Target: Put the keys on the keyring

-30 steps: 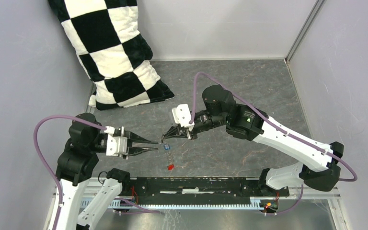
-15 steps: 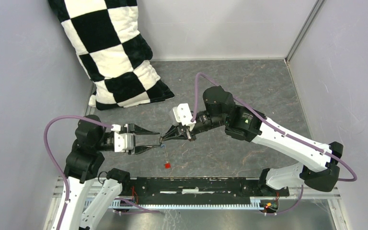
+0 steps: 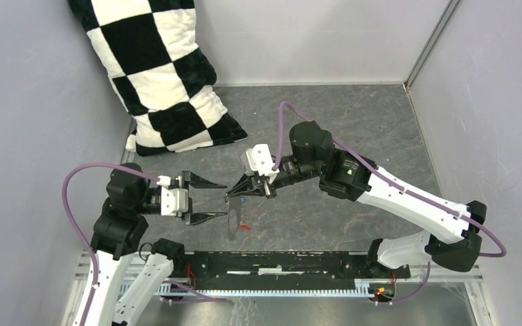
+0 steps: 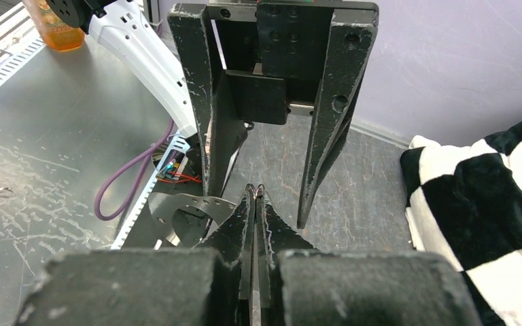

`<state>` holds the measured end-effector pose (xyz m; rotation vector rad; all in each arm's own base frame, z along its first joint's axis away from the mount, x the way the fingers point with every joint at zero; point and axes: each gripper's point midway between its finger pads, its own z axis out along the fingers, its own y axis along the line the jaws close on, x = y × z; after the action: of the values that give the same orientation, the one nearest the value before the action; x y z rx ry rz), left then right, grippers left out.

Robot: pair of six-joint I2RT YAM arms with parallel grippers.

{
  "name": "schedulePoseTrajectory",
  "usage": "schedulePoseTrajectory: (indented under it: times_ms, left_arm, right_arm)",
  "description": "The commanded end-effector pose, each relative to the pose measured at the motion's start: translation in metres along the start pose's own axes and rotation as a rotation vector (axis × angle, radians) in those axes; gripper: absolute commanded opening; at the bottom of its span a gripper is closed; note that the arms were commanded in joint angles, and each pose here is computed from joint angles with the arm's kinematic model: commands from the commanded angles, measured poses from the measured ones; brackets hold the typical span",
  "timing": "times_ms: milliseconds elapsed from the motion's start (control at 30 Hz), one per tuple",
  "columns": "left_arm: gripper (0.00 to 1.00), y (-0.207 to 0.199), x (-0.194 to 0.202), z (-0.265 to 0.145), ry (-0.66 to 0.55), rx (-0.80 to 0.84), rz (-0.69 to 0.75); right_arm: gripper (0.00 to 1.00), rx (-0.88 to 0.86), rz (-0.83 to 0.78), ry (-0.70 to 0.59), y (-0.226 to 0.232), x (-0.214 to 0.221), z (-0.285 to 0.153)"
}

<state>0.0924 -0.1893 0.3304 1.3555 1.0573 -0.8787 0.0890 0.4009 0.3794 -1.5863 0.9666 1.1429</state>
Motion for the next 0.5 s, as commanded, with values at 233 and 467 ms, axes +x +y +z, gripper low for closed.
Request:
schedulePoseTrajectory:
  times_ms: [233, 467]
  left_arm:
    - [0.57, 0.03, -0.016, -0.004, -0.032, -0.153, 0.15]
    - [0.46, 0.026, -0.017, -0.003, -0.052, -0.144, 0.126]
  right_arm:
    - [0.01, 0.027, -0.034, -0.087, -0.005, -0.025, -0.003]
    - [0.0, 0.037, -0.032, -0.093, -0.006, -0.024, -0.002]
